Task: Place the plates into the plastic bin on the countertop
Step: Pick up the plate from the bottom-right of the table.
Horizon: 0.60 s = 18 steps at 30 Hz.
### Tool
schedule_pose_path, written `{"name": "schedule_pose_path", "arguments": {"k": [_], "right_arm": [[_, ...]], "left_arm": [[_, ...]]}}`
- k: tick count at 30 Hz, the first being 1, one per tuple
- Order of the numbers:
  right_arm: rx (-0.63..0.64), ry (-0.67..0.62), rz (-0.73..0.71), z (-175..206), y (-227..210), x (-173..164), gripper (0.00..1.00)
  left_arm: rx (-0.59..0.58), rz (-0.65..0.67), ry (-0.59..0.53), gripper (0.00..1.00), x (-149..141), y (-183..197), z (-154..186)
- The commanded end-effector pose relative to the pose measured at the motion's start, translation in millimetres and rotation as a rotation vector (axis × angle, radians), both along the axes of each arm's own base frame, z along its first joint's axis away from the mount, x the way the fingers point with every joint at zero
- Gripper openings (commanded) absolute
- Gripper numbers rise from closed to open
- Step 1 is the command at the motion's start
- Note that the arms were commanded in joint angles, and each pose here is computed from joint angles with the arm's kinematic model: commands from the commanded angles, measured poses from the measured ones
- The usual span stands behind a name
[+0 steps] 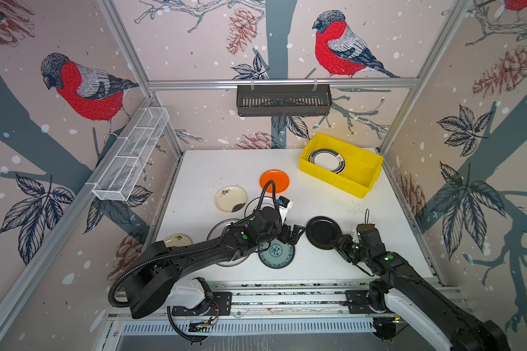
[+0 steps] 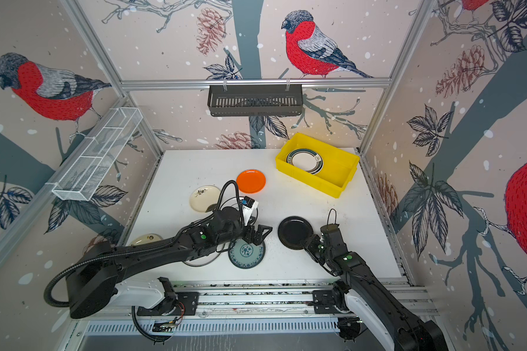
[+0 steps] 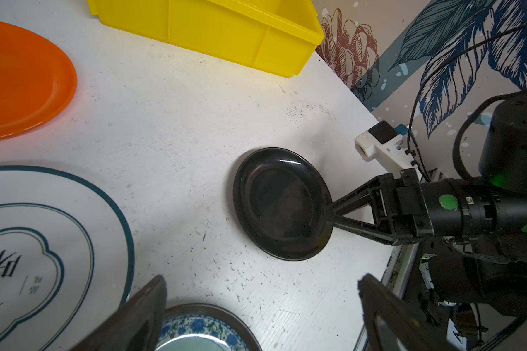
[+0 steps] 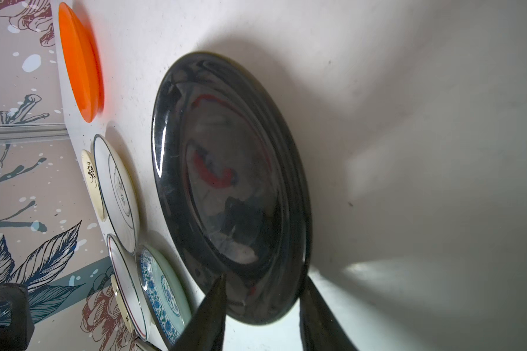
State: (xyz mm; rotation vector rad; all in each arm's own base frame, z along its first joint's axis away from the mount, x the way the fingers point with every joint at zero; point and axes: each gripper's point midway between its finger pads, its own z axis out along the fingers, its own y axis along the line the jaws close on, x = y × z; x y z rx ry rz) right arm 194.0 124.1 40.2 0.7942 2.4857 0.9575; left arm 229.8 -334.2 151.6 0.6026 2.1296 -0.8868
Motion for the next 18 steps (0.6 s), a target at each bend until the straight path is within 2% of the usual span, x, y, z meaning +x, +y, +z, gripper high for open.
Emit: {"name": "schedule_pose_path", "arguments": {"k": [1,3,10,18], "right_arm": [[-0.001,-0.038,-0.029,4.9,-2.0,7.3,0.36],[-0.007,-0.031,-0.033,2.3,-3.3,6.2,0.31],[-0.054,-0.006,-0.036,-1.3,-7.2,7.7,0.28],[-0.097,0.0,-0.035,-3.6,-10.7,11.5,0.13]], "left_arm": [[-0.007,0.01,0.004,0.98,0.9,-0.7,1.2],[-0.013,0.01,0.003,0.98,0.8,-1.6,2.3],[-0.011,0.014,0.001,0.98,-0.4,0.1,3.1],[-0.007,0.018,-0.002,0.98,-0.1,1.5,2.7]]}}
